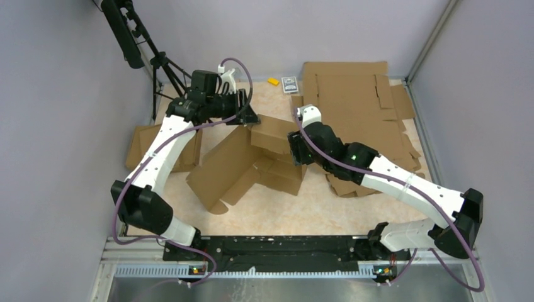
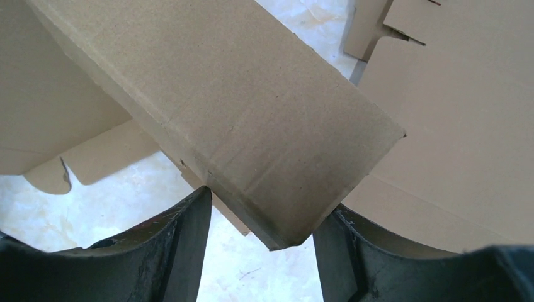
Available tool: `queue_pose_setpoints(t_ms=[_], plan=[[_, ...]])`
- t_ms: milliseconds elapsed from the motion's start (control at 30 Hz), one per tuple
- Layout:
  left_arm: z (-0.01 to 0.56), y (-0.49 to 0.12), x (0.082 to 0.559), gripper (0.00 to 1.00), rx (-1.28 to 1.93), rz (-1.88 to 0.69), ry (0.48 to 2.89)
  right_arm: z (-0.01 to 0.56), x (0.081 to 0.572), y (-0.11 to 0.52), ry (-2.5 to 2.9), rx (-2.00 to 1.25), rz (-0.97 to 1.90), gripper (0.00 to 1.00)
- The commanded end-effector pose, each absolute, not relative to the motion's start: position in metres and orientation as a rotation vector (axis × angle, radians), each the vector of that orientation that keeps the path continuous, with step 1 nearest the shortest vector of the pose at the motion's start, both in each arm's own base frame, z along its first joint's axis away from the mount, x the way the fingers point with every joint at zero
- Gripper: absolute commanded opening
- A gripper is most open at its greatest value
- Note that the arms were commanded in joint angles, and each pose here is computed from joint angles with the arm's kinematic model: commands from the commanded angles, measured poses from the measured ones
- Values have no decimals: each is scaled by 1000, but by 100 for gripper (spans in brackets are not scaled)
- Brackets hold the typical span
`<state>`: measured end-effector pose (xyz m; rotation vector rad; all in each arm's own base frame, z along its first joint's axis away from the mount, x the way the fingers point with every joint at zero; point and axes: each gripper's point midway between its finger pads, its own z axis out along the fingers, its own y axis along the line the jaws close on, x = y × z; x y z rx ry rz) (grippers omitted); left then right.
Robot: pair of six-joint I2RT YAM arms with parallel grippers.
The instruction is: Fold the paper box
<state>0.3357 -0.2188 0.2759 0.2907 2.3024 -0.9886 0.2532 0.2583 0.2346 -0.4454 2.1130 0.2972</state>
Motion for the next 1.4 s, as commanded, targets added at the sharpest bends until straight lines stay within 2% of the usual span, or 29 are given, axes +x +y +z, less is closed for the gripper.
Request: queue_pose_setpoints(t_ms=[0, 367, 400, 467, 533, 900, 1067, 1267, 1367], plan=[[261, -226, 319, 45, 199, -1010, 2425, 241, 257, 266, 2049, -482, 278, 59], [251, -223, 327, 45, 171, -946, 2444, 253, 262, 235, 2050, -446, 81, 71], [252, -222, 328, 45, 169, -942, 2443, 255, 261, 233, 2049, -439, 79, 74], [251, -223, 329, 45, 172, -938, 2445, 259, 262, 230, 2048, -416, 69, 90], [250, -223, 329, 45, 174, -940, 2446, 261, 263, 230, 2037, -422, 60, 92], [252, -225, 330, 45, 193, -944, 2446, 271, 279, 248, 1966, -613, -20, 93], [252, -226, 331, 45, 198, -949, 2447, 270, 281, 256, 1915, -754, -140, 93], [252, -227, 330, 45, 202, -953, 2447, 260, 283, 267, 1873, -878, -325, 85], [251, -227, 330, 44, 205, -951, 2448, 254, 285, 268, 1857, -907, -412, 78]])
